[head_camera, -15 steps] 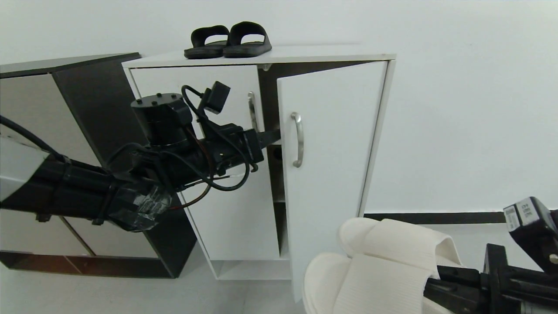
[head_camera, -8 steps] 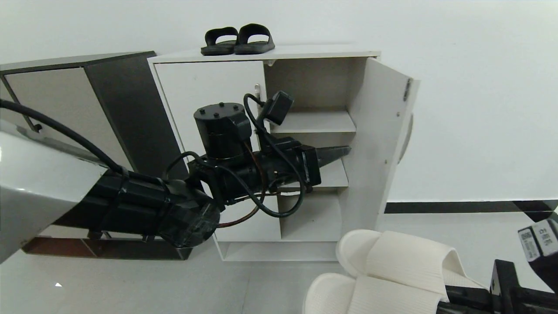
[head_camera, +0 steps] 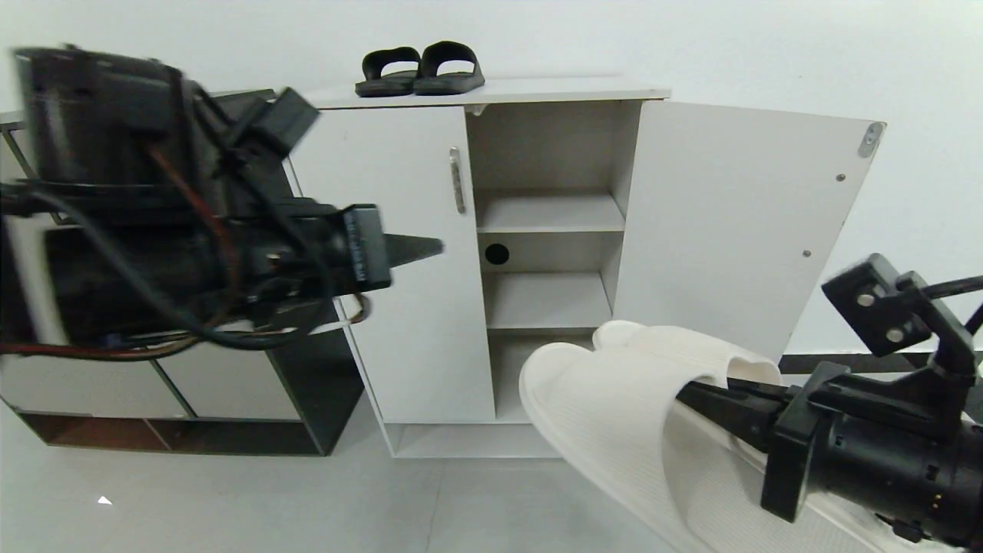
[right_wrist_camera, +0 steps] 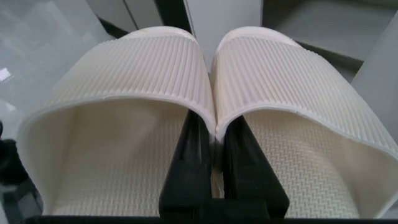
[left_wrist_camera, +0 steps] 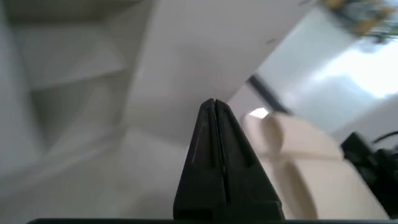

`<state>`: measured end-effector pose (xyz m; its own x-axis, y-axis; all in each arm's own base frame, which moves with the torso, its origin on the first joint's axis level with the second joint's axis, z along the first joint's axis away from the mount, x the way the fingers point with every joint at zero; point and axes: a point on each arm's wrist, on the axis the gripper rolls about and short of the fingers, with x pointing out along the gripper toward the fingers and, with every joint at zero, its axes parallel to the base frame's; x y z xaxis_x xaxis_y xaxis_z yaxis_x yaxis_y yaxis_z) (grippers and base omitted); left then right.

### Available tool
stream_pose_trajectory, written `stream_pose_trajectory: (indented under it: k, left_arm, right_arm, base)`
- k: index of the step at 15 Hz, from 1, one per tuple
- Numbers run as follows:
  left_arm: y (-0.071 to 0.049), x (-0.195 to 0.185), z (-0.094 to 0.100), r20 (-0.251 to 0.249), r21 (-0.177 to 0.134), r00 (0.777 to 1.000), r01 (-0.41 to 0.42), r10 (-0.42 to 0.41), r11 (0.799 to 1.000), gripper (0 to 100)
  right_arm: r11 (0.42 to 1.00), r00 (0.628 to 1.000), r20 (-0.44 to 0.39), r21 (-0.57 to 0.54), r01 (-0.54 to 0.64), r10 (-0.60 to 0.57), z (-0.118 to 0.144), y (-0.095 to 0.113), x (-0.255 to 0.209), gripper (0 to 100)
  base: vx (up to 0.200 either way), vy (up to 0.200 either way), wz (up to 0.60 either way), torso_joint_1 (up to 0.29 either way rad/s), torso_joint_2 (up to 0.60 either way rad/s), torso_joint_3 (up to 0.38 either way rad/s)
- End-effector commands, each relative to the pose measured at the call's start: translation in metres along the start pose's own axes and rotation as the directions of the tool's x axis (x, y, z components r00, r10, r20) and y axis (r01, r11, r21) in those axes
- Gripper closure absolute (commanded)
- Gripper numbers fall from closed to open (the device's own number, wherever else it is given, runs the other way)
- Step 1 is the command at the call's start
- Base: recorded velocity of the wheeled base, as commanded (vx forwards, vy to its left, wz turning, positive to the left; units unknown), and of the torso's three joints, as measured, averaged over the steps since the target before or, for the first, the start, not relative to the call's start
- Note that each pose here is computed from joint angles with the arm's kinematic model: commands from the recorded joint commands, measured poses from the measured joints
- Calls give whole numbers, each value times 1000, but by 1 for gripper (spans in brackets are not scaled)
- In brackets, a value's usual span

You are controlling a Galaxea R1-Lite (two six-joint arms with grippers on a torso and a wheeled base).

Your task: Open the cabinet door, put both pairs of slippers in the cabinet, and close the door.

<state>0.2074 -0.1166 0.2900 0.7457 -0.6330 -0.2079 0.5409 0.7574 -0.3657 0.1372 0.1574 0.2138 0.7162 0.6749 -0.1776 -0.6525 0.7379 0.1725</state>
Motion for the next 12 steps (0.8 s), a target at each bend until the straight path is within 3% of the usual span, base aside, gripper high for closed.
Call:
stream_pose_trajectory:
  k: [1,2,4,5,6,7,8,9,11,12]
  left_arm:
    - [-27,-154,2,169,-7,963,-211,209,977,100]
    - [-25,-175,-12,171,-10,937,-308,305,951,100]
    - [-14,-200,-48,212,-20,855,-479,472,877,100]
    - [-11,-208,-60,229,-13,832,-516,505,856,100]
    - [-3,-226,-93,265,-15,756,-618,599,786,100]
    - [2,-230,-117,264,-22,689,-695,674,719,100]
    - [6,-234,-141,282,-13,629,-753,725,658,100]
    - [10,-237,-169,335,14,578,-792,744,610,100]
    - [22,-234,-216,405,27,533,-819,743,573,100]
    - [33,-223,-232,365,34,534,-826,763,563,100]
  right_arm:
    - [999,998,-29,-3,49,-49,-2,1,22,100]
    - [998,998,-25,-4,61,-61,-1,1,22,100]
    - [998,997,-24,-2,67,-67,-1,0,22,100]
    - [998,998,-22,-2,67,-67,-1,0,21,100]
    - [998,998,-22,-2,67,-67,-1,0,21,100]
    - [998,998,-22,-2,67,-67,-1,0,21,100]
    - [998,997,-25,-2,67,-67,-2,0,21,100]
    - [998,997,-33,-3,69,-69,-4,0,21,100]
    - [998,997,-34,-4,69,-69,-5,0,21,100]
    - [998,997,-34,-4,67,-68,-5,0,21,100]
  base:
    - [0,0,0,0,0,0]
    - [0,0,0,0,0,0]
    - [0,0,0,0,0,0]
    - [0,0,0,0,0,0]
    - [0,0,0,0,0,0]
    - [0,0,0,0,0,0]
    - [0,0,0,0,0,0]
    - [0,0,0,0,0,0]
    - [0,0,0,0,0,0]
    - [0,0,0,0,0,0]
